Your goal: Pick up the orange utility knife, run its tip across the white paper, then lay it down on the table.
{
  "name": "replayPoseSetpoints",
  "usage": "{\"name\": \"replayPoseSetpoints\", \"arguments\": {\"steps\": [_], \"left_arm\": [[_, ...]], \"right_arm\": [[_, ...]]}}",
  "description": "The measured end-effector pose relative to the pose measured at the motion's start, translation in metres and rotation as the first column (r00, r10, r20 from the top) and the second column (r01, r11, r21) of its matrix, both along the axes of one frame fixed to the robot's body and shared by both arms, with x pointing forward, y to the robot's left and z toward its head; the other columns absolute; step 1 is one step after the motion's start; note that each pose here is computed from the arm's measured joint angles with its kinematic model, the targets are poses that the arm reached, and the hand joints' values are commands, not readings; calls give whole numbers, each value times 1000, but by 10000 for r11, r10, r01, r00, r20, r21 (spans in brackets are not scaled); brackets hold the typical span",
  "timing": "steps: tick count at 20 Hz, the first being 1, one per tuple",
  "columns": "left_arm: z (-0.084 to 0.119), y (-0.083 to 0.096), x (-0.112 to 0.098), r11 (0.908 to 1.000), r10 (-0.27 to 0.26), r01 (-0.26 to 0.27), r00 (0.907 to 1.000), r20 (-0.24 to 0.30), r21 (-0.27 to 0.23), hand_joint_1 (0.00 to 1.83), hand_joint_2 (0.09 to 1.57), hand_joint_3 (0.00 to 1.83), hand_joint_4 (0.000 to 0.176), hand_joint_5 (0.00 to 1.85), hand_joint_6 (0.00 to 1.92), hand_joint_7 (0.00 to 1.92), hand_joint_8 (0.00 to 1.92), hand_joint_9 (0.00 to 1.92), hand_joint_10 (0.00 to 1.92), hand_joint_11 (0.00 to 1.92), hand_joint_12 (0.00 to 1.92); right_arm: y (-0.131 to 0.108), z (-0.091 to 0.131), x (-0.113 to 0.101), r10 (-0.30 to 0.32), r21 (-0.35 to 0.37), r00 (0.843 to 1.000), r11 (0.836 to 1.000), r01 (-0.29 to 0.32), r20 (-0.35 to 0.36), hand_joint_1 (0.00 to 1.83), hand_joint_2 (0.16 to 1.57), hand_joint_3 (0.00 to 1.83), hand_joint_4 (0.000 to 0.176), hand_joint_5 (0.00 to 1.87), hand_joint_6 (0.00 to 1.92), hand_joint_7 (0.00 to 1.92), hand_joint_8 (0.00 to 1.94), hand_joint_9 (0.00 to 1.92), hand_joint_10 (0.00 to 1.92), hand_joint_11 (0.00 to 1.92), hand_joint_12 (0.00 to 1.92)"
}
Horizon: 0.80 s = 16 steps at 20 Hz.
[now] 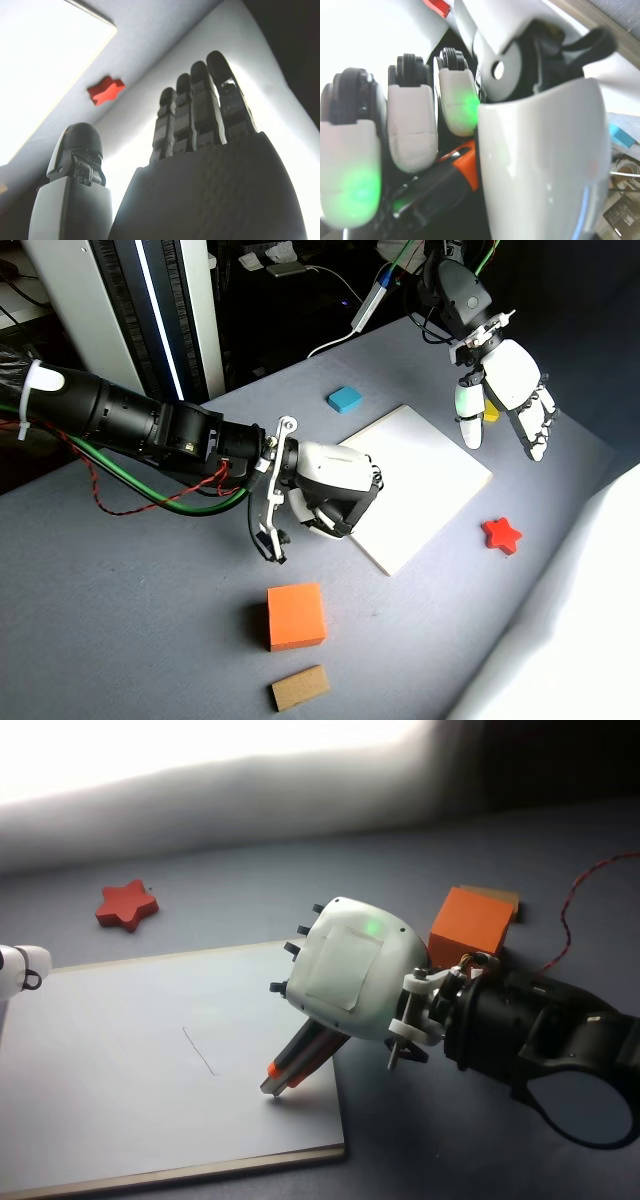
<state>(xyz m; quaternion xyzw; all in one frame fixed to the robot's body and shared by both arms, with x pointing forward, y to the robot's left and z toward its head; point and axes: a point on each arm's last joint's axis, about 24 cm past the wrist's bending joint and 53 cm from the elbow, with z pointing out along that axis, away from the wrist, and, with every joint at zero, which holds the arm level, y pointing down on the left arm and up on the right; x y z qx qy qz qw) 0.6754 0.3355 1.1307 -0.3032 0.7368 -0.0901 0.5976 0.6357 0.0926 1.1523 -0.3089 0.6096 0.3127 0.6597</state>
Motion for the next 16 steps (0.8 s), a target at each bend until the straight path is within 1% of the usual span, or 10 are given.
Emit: {"name": "replayPoseSetpoints", "arguments": {"steps": [2, 4, 5, 6, 8, 10, 12, 14, 15, 16], "left_arm": [[-1, 0, 0, 10000, 11, -12, 10000, -21, -27, 181, 1301, 0, 15, 109, 4, 176, 2, 213, 4, 0, 762], [-1, 0, 0, 10000, 27, -27, 10000, -21, -30, 183, 1299, 0, 15, 106, 2, 170, 1, 207, 2, 0, 760], [0, 0, 0, 10000, 5, -5, 10000, -12, -16, 164, 1302, 0, 14, 101, 0, 168, 0, 208, 2, 0, 748], [0, 0, 0, 10000, 6, -6, 10000, -11, -19, 160, 1301, 0, 13, 105, 2, 155, 0, 205, 0, 0, 746], [0, 0, 0, 10000, 9, -9, 10000, -13, -22, 166, 1301, 0, 10, 110, 3, 173, 5, 215, 4, 0, 766], [-1, 0, -1, 10000, 15, -15, 10000, -28, -37, 169, 1301, 0, 10, 116, 5, 186, 9, 227, 8, 0, 772], [-2, -6, -1, 9998, -202, 203, 9997, -141, 62, 161, 1301, 0, 9, 122, 4, 205, 7, 239, 8, 0, 813], [-3, -16, 0, 9986, -520, 521, 9983, -244, 21, 172, 1300, 0, 10, 123, 2, 196, 1, 230, 2, 0, 776], [-2, -26, 0, 9972, -746, 746, 9969, -259, -2, 172, 1300, 0, 10, 123, 2, 196, 1, 230, 2, 0, 776], [-2, -31, 1, 9962, -873, 872, 9958, -275, -62, 167, 1302, 1, 11, 117, 0, 191, 0, 228, 1, 0, 760]], "right_arm": [[-3, 1, 1, -36, 24, 10000, 10000, 36, -53, 1499, 1052, 639, 176, 1580, 1921, 1805, 1941, 1921, 1921, 1921, 1921], [-1, 6, 1, 43, 11, 9999, 10000, -43, -111, 1487, 1052, 646, 176, 1552, 1921, 1777, 1941, 1910, 1921, 1921, 1921], [3, 23, -2, 169, 358, 9998, 9992, -164, -123, 1489, 1053, 644, 176, 1557, 1921, 1794, 1941, 1919, 1921, 1921, 1921], [4, 30, -4, 212, 485, 9997, 9986, -207, -84, 1479, 1049, 641, 176, 1545, 1921, 1785, 1941, 1916, 1921, 1921, 1921], [7, 51, -13, 431, 1004, 9990, 9941, -420, -86, 1487, 1048, 637, 176, 1568, 1921, 1787, 1941, 1918, 1921, 1921, 1921], [2, 54, -22, 628, 1209, 9964, 9911, -556, -567, 1484, 1050, 640, 176, 1568, 1921, 1786, 1941, 1915, 1921, 1921, 1921], [-12, 46, -25, 638, 1045, 9891, 9933, -501, -1329, 1495, 1040, 636, 176, 1577, 1921, 1791, 1941, 1916, 1921, 1921, 1921], [-28, 41, -20, 259, 1378, 9687, 9904, 86, -2470, 1499, 1043, 641, 176, 1559, 1921, 1795, 1941, 1918, 1921, 1921, 1921], [-41, 33, -17, 39, 1583, 9362, 9858, 553, -3513, 1499, 1043, 641, 176, 1559, 1921, 1795, 1941, 1918, 1921, 1921, 1921], [-48, 27, -15, -81, 1542, 9181, 9852, 753, -3964, 1500, 1042, 641, 176, 1559, 1921, 1795, 1941, 1918, 1921, 1921, 1921]]}}
